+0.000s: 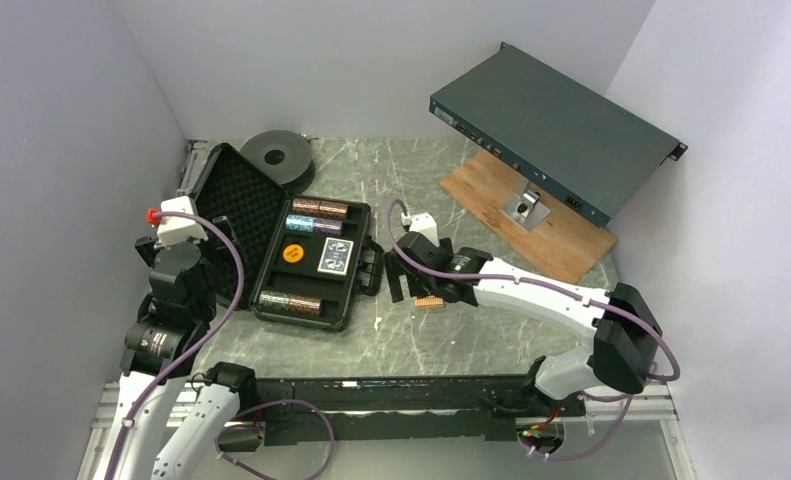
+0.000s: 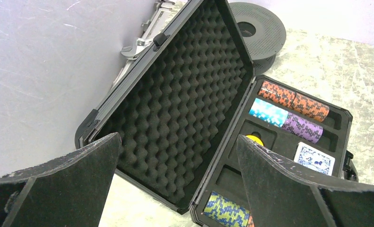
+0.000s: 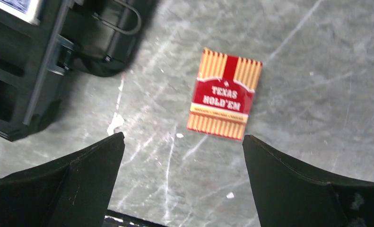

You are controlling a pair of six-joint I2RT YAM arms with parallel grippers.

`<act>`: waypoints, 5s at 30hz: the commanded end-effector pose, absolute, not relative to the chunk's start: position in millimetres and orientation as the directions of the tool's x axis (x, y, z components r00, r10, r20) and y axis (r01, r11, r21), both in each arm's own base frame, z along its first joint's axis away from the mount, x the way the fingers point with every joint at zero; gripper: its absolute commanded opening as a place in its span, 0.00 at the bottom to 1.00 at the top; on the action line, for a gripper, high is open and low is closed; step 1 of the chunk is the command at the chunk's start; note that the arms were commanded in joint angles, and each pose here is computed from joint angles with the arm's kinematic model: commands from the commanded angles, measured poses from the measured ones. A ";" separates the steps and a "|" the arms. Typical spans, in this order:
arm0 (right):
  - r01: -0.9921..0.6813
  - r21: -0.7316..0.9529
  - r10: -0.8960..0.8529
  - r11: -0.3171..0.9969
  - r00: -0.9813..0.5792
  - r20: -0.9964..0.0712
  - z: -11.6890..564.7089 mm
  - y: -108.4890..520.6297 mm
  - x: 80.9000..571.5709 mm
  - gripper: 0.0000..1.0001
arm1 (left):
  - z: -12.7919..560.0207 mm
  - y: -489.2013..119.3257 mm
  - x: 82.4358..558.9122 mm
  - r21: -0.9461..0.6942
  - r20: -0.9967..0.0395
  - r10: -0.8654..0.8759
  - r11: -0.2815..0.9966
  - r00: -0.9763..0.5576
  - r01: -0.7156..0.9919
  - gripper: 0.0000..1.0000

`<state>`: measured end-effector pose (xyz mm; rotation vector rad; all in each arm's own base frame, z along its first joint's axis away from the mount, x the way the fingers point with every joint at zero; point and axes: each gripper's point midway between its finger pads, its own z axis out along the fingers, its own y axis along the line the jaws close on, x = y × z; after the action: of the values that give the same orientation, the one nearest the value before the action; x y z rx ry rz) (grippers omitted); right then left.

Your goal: Pack up texas hold em set

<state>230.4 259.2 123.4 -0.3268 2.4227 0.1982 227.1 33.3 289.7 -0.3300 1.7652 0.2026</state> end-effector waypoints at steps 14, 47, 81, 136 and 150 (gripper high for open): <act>-0.197 0.068 -0.122 0.978 -0.805 -0.581 98.3 235.7 209.3 1.00 | 292.6 25.0 235.9 -0.045 -0.977 -0.101 0.958 -0.188 -0.284 0.99; -0.208 -0.004 -0.181 0.978 -0.841 -0.510 48.4 235.2 269.6 0.98 | 292.3 23.1 237.1 -0.042 -0.977 -0.097 0.961 -0.192 -0.272 0.99; -0.234 -0.003 -0.194 0.972 -0.800 -0.567 105.5 252.3 292.8 0.44 | 295.3 20.9 235.9 -0.051 -0.978 -0.100 0.965 -0.181 -0.257 0.99; -0.440 0.666 0.063 0.602 -0.806 -0.588 206.6 497.8 314.2 0.40 | 299.8 21.4 231.1 -0.064 -0.982 -0.106 0.966 -0.157 -0.250 0.99; -0.290 0.713 0.200 0.638 -0.832 -0.517 189.4 536.5 337.5 0.33 | 301.1 20.5 230.4 -0.070 -0.983 -0.109 0.967 -0.151 -0.245 0.99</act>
<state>320.9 513.5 147.4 -0.1689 2.4034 1.0471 229.4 22.2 291.8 -0.2818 1.7611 0.1374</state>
